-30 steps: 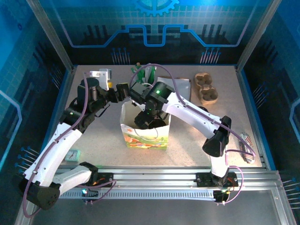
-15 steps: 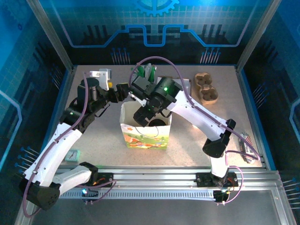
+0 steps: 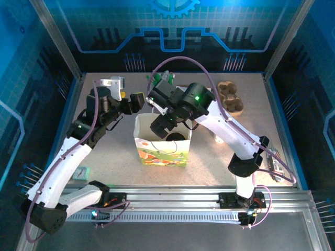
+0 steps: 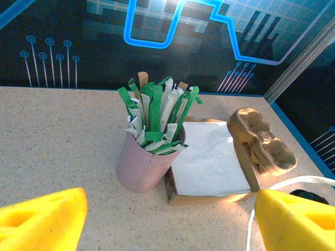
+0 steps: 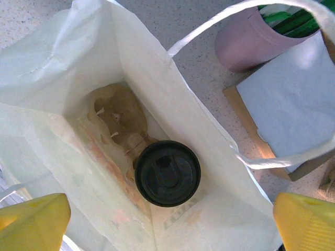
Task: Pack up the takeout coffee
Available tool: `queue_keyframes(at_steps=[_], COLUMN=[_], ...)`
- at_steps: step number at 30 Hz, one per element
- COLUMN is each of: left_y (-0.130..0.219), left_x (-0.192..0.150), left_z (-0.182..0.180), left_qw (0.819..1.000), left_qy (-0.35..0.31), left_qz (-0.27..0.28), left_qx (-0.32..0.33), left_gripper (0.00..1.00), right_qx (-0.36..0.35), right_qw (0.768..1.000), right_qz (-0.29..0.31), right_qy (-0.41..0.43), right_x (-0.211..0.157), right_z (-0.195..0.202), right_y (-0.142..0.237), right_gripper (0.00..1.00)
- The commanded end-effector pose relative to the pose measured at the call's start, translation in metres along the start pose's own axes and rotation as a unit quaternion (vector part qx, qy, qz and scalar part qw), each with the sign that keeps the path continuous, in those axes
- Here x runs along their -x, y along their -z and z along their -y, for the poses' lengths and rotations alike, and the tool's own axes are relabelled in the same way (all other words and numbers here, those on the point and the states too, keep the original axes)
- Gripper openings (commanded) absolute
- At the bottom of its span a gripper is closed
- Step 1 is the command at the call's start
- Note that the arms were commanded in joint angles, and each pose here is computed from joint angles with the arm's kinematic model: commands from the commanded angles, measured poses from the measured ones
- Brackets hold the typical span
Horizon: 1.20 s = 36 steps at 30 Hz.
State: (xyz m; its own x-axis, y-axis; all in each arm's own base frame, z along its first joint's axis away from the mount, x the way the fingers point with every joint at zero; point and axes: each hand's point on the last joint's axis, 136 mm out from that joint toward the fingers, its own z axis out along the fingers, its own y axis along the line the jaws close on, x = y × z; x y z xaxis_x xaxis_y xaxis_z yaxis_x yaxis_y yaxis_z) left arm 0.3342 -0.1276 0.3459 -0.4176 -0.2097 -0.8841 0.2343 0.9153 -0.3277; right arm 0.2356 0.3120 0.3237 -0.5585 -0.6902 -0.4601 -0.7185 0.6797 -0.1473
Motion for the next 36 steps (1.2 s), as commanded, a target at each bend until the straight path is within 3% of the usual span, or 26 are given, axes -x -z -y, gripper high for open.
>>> queue_keyframes(at_steps=[1,14,24,29,36], left_y=[-0.001,-0.002,0.000,0.002,0.001], left_x=[0.003,0.003,0.004,0.005,0.004], left_z=[-0.005,-0.005,-0.003,-0.001,0.003], left_qw=[1.000,1.000,1.000,1.000,1.000], left_qy=[-0.004,-0.005,-0.005,-0.006,-0.006], left_qz=[0.012,0.012,0.012,0.012,0.008], left_qx=[0.009,0.009,0.004,0.000,-0.012], left_gripper=[0.85,0.85,0.85,0.85,0.86], right_qx=[-0.007,-0.050,-0.135,-0.139,-0.135], right_qw=[1.000,0.996,0.981,0.972,0.948], right_qz=[0.020,0.075,0.114,0.090,0.004], right_qy=[0.009,-0.004,-0.077,-0.167,-0.288], right_x=[-0.004,-0.004,-0.033,-0.076,-0.147], right_z=[0.005,0.030,0.089,0.131,0.176], right_y=[0.025,0.063,0.095,0.080,0.014], right_gripper=[1.00,1.00,1.00,1.00,1.00])
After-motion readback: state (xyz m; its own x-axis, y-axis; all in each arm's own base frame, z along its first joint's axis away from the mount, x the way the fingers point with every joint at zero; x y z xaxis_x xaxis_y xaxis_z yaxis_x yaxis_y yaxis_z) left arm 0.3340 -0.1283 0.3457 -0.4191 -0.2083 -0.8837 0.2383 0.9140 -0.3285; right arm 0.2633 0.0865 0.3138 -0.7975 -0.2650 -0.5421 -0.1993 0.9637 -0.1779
